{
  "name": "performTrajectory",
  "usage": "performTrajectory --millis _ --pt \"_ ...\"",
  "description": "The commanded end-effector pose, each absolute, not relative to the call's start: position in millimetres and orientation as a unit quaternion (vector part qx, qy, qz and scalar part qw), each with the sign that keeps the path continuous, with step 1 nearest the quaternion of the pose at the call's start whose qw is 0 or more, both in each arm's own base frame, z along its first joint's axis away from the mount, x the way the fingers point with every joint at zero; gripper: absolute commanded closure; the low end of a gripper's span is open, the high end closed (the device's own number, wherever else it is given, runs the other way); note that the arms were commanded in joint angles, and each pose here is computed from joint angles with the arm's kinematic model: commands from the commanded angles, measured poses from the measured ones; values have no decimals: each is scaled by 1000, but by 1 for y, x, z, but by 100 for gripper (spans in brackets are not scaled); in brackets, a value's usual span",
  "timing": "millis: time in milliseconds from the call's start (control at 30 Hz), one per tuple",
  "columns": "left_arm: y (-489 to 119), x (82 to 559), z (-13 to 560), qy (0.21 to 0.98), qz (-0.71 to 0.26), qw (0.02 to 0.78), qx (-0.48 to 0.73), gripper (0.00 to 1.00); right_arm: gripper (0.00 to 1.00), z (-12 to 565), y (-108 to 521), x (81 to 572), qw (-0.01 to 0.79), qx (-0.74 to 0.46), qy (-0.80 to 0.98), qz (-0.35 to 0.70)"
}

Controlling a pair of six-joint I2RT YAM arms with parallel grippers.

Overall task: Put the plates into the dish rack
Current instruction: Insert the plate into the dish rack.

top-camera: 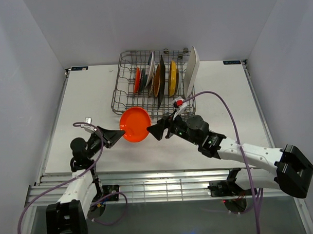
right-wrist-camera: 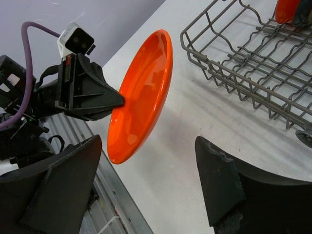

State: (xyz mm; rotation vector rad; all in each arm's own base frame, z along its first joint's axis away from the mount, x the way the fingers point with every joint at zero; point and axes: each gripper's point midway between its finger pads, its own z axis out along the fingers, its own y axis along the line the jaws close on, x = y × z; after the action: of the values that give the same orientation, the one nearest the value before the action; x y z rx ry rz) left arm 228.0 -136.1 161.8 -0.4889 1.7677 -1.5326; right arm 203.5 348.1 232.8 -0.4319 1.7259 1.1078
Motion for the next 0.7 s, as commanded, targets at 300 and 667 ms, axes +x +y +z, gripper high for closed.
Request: performTrajectory --millis 300,667 --pt "-146 229 183 678 -599 405 -133 100 50 255 367 214 505 -171 698 479" --pt "-151 229 186 681 -595 413 -110 98 92 254 367 221 510 -160 702 470"
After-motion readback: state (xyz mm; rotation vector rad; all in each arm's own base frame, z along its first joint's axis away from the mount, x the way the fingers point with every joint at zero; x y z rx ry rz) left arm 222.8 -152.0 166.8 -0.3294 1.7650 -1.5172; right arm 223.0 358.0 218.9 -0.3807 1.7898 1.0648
